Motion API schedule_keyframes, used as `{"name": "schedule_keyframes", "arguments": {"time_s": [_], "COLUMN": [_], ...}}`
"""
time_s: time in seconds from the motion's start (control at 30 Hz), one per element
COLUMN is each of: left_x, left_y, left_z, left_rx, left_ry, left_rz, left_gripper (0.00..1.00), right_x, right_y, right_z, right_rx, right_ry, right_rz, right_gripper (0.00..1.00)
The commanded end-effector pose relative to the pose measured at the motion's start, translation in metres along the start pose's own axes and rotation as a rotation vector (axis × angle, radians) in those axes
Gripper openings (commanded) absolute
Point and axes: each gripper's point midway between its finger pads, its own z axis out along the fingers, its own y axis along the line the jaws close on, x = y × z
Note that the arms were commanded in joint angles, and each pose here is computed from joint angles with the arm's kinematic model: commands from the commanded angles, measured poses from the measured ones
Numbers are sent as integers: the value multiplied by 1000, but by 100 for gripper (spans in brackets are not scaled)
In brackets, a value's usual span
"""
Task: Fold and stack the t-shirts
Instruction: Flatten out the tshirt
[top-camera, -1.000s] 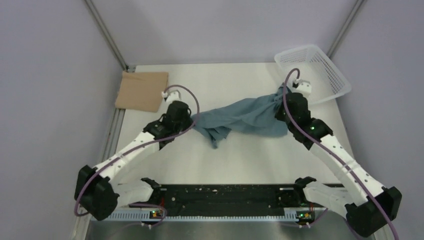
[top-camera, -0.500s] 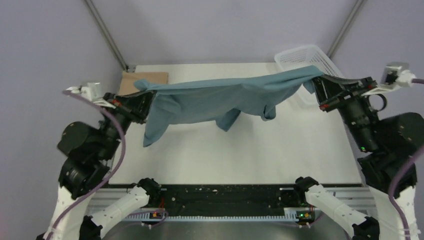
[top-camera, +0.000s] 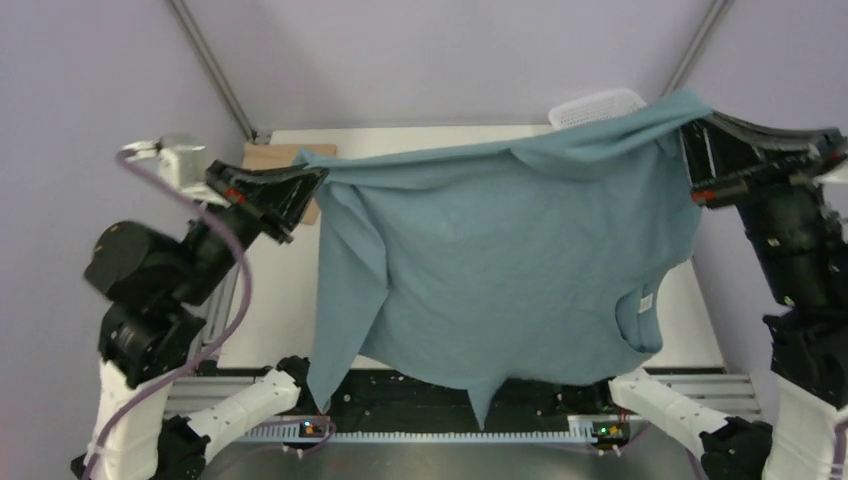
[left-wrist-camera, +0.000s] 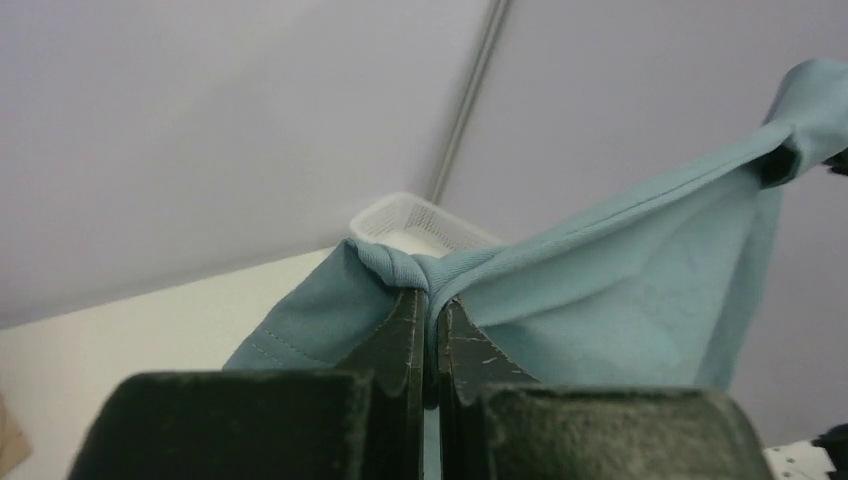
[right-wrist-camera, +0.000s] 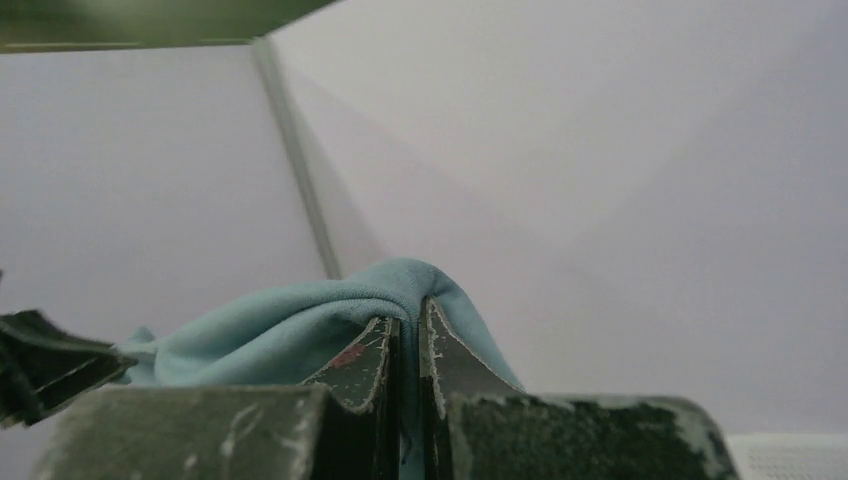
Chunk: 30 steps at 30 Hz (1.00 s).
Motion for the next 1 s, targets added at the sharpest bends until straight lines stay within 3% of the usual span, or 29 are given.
{"name": "schedule_keyframes", "arguments": {"time_s": [0.0, 0.13, 0.23, 0.27, 0.3, 0.33, 0.37, 0.43, 0.47, 0.5, 0.67, 0.83, 0.97], "left_x": [65, 171, 262, 287, 305, 318, 328, 345, 350, 354, 383, 410, 422], "left_y": [86, 194, 259, 286, 309, 330, 343, 352, 353, 352, 335, 321, 321], "left_z": [64, 94, 101, 97, 94, 90, 88, 91, 91, 91, 75, 49, 56], "left_rx": [-344, -718, -807, -879, -947, -1016, -1061, -1064, -1063, -1053, -976, -979, -917], "left_ry": [124, 311, 506, 545, 577, 616, 659, 752, 776, 789, 822, 819, 775], "left_rz": [58, 82, -38, -60, -70, -78, -94, -124, -129, -135, -218, -323, -356], "left_gripper": [4, 20, 41, 60, 89, 98, 99, 99, 99, 99, 99, 99, 99], "right_x": [86, 202, 318, 368, 406, 442, 468, 502, 510, 512, 513, 549, 582], "right_y": [-109, -208, -266, -285, -300, -313, -322, -335, -339, -341, -320, -245, -194], "right_z": [60, 72, 69, 70, 63, 56, 52, 50, 50, 52, 33, -18, -45], "right_rx": [452, 825, 887, 876, 885, 899, 903, 926, 939, 949, 923, 705, 545], "right_ry": [151, 310, 490, 549, 610, 683, 746, 833, 863, 874, 892, 992, 1034], "right_rz": [-121, -296, -301, -271, -241, -215, -208, -214, -216, -213, -141, 34, 198], "right_gripper": [0, 0, 0, 0, 7, 21, 41, 64, 87, 97, 99, 99, 99]}}
